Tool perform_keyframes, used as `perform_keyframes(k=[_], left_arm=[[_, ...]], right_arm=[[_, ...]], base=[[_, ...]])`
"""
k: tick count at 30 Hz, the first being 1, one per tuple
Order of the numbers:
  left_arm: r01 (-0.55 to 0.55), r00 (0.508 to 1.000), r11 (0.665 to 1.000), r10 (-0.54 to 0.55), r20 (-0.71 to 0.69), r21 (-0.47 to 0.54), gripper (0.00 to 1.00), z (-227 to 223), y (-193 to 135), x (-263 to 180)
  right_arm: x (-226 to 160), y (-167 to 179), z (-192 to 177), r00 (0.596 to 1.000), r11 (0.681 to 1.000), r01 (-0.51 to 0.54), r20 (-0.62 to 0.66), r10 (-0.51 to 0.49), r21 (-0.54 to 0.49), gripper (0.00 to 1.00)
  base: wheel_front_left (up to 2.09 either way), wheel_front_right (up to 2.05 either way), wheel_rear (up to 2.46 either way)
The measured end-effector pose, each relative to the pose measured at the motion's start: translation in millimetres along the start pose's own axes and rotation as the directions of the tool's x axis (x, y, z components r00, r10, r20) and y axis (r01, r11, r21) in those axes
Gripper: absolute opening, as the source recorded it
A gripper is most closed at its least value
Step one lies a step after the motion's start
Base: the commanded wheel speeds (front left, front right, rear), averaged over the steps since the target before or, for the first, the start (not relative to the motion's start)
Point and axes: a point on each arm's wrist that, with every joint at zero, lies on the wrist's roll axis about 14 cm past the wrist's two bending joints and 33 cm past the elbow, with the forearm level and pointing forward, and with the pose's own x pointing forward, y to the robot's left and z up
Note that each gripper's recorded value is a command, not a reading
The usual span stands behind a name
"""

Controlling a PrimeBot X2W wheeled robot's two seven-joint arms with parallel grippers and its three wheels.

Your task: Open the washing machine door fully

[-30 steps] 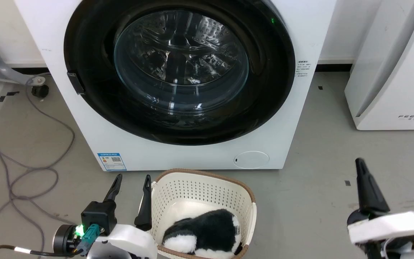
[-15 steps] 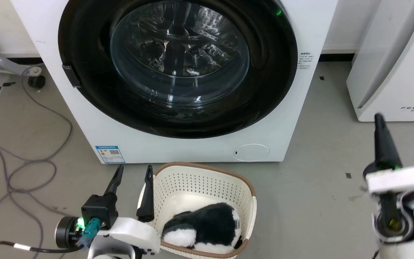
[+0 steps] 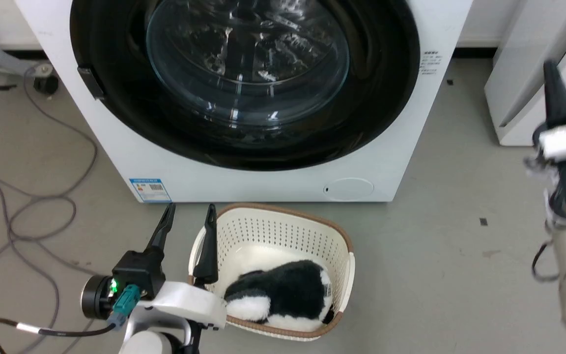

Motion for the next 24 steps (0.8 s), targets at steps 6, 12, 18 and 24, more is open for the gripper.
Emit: perform_keyframes(k=[6,12,18,24], left_arm=[[0.008,1.0,1.0,-0.008,0.006,-0.012,1.0,-2,-2,9],[0.012,1.0,1.0,-0.012,0.014,-0.02,1.0,-4,-2,16],[0.019,1.0,0.999,-0.018,0.022,-0.029,1.0,-6,-3,23],[0.029,0.999,0.999,-0.028,0.025,-0.04,1.0,-11,-5,34]], right_arm=[[36,9,-2,0.997,1.0,-0.007,-0.079,0.007,0.001,0.0],[65,23,-15,0.98,1.0,-0.027,-0.198,0.024,-0.012,0.0],[85,42,-38,0.936,0.999,-0.048,-0.348,0.048,0.009,0.0],[103,66,-61,0.869,0.995,-0.1,-0.488,0.084,-0.007,0.0]], base=[[0.0,0.0,0.0],[0.0,0.0,0.0],[0.0,0.0,0.0],[0.0,0.0,0.0]])
